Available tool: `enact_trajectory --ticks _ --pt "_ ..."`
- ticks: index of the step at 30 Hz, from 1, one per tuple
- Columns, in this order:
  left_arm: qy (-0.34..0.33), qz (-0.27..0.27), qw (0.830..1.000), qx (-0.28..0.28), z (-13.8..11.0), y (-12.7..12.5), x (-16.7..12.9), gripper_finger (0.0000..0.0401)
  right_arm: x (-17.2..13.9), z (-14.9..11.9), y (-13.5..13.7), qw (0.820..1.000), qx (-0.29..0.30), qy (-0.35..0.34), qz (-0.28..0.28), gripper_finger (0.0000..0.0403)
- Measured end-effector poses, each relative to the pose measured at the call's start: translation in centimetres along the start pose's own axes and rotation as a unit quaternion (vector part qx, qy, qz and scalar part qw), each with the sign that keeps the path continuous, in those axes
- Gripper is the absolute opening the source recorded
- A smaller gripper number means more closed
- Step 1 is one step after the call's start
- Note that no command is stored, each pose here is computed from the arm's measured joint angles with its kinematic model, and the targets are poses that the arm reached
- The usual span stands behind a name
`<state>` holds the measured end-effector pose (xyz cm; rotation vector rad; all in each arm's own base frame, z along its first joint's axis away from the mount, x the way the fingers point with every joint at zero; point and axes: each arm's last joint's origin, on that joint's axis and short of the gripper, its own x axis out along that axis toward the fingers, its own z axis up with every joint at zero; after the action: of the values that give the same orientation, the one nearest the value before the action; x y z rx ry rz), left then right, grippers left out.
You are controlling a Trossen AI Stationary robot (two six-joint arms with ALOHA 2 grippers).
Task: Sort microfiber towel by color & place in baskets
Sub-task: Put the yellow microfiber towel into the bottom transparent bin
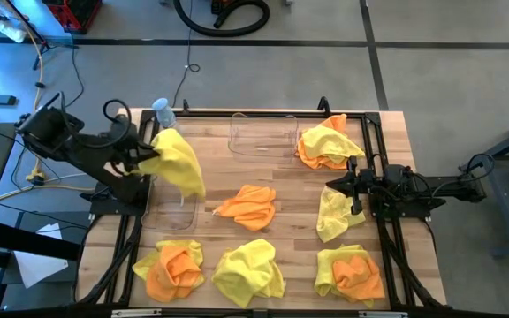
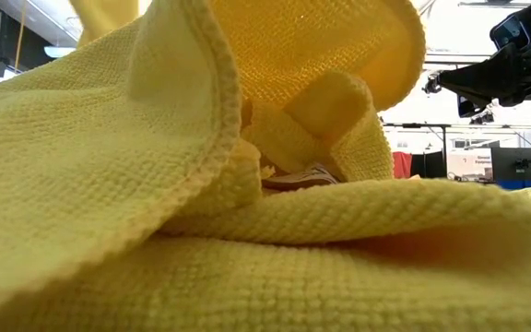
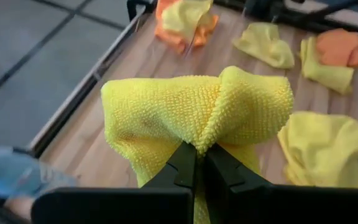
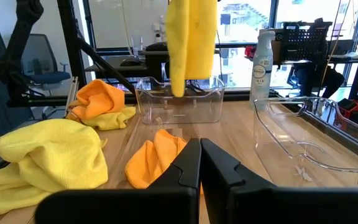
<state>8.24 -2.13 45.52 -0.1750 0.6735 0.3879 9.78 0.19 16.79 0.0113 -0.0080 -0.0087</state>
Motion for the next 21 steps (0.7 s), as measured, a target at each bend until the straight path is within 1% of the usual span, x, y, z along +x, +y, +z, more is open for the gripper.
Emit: enact_trajectory --ticks 3,7,13,16,21 --pt "0.006 -0.023 1.0 -0.001 -0.4 0.5 -0.4 0.0 0.0 0.0 0.0 1.0 0.0 0.0 0.0 0.0" --pt "0.005 -0.037 0.999 -0.003 -0.6 1.0 -0.8 0.0 0.0 0.0 0.0 1.0 0.0 0.0 0.0 0.0" --pt "0.014 -0.069 0.997 0.015 -1.0 1.5 -1.4 0.0 0.0 0.0 0.0 1.0 0.0 0.0 0.0 0.0" --pt "0.013 -0.083 0.996 0.014 -1.3 2.0 -1.8 0.0 0.0 0.0 0.0 1.0 0.0 0.0 0.0 0.0" --pt "0.001 -0.089 0.996 0.031 -1.6 2.7 -2.3 0.0 0.0 0.0 0.0 1.0 0.0 0.0 0.001 0.0"
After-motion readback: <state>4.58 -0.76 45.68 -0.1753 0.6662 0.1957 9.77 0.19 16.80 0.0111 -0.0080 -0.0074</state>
